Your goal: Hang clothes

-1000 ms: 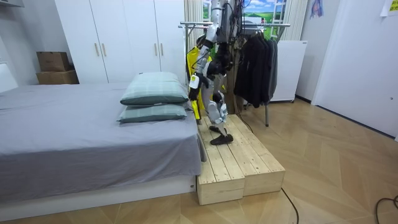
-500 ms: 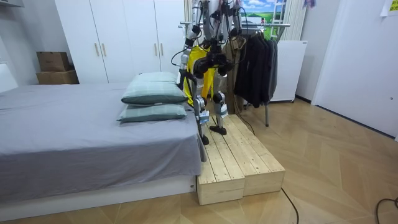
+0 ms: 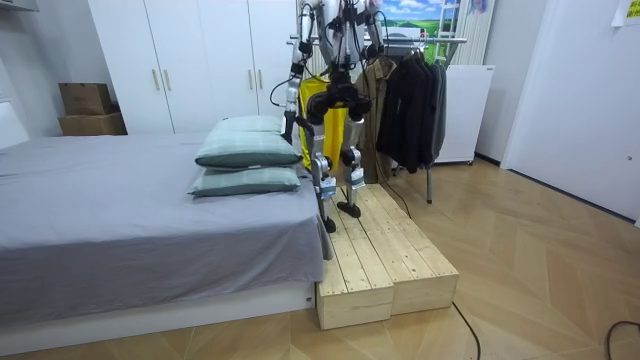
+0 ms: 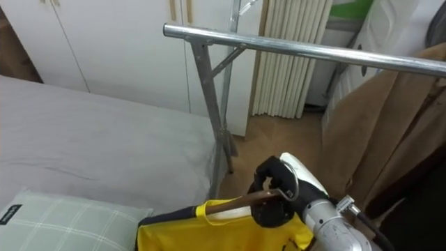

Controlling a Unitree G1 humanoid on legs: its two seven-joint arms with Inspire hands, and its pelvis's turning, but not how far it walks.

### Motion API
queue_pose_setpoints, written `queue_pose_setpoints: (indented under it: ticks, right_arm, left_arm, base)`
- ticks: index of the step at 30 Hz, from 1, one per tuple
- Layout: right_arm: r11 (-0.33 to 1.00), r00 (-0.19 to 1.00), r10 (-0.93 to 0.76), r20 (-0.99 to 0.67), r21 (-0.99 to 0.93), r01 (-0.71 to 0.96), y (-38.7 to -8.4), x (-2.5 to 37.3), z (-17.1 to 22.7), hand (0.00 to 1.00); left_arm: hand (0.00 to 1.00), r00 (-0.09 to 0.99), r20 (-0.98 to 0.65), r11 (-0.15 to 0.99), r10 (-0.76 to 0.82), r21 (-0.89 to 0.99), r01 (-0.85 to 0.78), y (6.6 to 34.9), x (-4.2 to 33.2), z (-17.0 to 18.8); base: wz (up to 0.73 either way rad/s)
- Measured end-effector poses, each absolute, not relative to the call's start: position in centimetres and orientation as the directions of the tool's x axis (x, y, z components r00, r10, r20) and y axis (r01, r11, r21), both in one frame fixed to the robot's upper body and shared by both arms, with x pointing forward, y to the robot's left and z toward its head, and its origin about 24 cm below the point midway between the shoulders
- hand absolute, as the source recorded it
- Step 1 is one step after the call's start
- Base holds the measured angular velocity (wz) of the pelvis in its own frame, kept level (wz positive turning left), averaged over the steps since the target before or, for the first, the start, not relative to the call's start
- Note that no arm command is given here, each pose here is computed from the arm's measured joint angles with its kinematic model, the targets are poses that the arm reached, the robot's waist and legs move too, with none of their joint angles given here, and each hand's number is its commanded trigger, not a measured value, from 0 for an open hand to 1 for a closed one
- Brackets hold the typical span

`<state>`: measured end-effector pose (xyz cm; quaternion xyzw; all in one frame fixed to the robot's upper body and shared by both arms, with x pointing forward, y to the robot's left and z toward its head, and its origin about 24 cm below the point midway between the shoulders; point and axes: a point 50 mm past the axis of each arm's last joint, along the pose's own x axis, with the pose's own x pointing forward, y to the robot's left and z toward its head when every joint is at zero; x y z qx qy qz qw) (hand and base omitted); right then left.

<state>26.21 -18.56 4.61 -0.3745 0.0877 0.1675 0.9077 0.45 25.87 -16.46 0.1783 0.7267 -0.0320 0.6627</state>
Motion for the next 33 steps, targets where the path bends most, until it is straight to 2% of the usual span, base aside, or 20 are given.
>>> queue_pose_setpoints:
  ticks: [6, 12, 20, 26, 33]
  right_arm:
    - [0.659, 0.915, 0.265, -0.305, -0.635, -0.403, -18.8, 26.2, 4.7, 1.0]
    - [0.625, 0.896, 0.27, -0.353, -0.644, -0.441, -20.3, 26.1, 5.1, 1.0]
    - [0.655, 0.862, 0.254, -0.439, -0.578, -0.487, -22.3, 27.0, 4.2, 1.0]
    - [0.683, 0.809, 0.273, -0.52, -0.488, -0.544, -23.2, 27.1, 3.0, 1.0]
    - [0.747, 0.689, 0.326, -0.647, -0.271, -0.607, -24.6, 26.8, 0.2, 1.0]
  left_arm:
    - [0.0, -0.082, -0.97, 0.944, 0.228, 0.2, 0.261, 26.3, -0.8, -16.3]
    - [0.0, -0.084, -0.97, 0.95, 0.226, 0.2, 0.24, 26.3, -1.0, -16.3]
    - [0.0, -0.083, -0.97, 0.952, 0.229, 0.205, 0.228, 26.7, -1.0, -16.2]
    - [0.0, -0.08, -0.97, 0.951, 0.23, 0.206, 0.229, 27.4, -0.9, -16.0]
    - [0.0, -0.086, -0.971, 0.953, 0.225, 0.201, 0.229, 27.5, -1.1, -15.9]
  base:
    - [-0.11]
    - [-0.03]
    - [0.02]
    - [0.08]
    - [0.09]
